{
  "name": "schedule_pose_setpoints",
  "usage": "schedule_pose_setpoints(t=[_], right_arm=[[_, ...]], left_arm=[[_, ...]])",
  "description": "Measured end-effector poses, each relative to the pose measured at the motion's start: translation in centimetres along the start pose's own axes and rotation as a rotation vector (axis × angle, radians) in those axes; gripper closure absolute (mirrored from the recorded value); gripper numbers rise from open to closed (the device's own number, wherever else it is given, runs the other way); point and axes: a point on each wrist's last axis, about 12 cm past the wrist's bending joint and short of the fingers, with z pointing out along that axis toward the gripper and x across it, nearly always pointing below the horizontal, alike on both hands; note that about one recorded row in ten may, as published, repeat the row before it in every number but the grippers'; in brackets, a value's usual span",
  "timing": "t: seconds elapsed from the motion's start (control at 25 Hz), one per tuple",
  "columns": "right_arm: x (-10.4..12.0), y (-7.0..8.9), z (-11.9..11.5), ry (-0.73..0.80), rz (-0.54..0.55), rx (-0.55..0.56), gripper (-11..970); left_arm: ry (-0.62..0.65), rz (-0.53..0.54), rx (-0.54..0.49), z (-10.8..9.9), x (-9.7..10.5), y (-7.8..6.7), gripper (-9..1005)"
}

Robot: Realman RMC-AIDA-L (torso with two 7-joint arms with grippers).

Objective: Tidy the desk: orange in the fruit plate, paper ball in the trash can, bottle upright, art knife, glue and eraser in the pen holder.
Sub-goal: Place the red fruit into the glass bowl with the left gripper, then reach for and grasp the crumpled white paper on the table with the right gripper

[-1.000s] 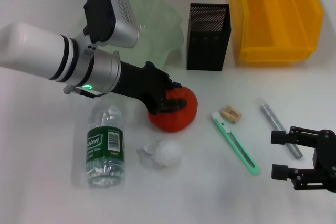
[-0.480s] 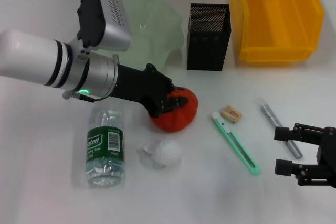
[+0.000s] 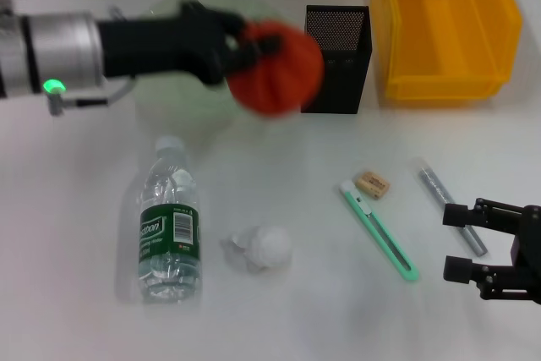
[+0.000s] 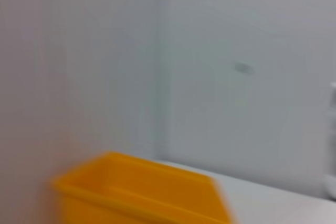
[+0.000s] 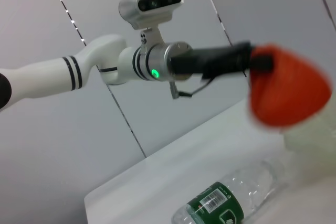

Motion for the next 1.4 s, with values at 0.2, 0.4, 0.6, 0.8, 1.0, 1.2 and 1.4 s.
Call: schedule_pose_setpoints(t=[0.2, 0.4, 0.6, 0.8, 1.0, 1.2, 1.4], right_arm=[[0.1, -0.1, 0.3, -0.01, 0.001, 0.013, 111], [0.1, -0.3, 0.5, -0.049, 0.016, 0.032, 112], [0.0, -0.4, 0.6, -0.061, 0.015, 0.037, 112], [0.0, -0.4, 0.8, -0.065, 0.008, 0.037, 112], [0.0, -0.4, 0.8, -0.075, 0.005, 0.04, 112], [-0.2, -0.6, 0.0, -0.101, 0.019, 0.073, 111], [-1.3, -0.6, -3.0, -0.129, 0.051, 0.127, 111]], left_arm=[[-0.044, -0.039, -0.267, -1.3, 0.2, 3.0, 821], [-0.006, -0.064, -0.445, -0.3, 0.6, 5.3, 804], [0.06, -0.058, -0.478, 1.5, 1.1, 5.6, 773], [0.086, -0.044, -0.503, 2.1, 1.3, 5.7, 681], [0.015, -0.101, -0.437, 0.9, 0.6, 5.1, 589], [-0.055, -0.134, -0.183, -1.8, 0.2, 2.1, 375], [0.016, -0.128, 0.102, -4.9, 2.3, -1.7, 152]])
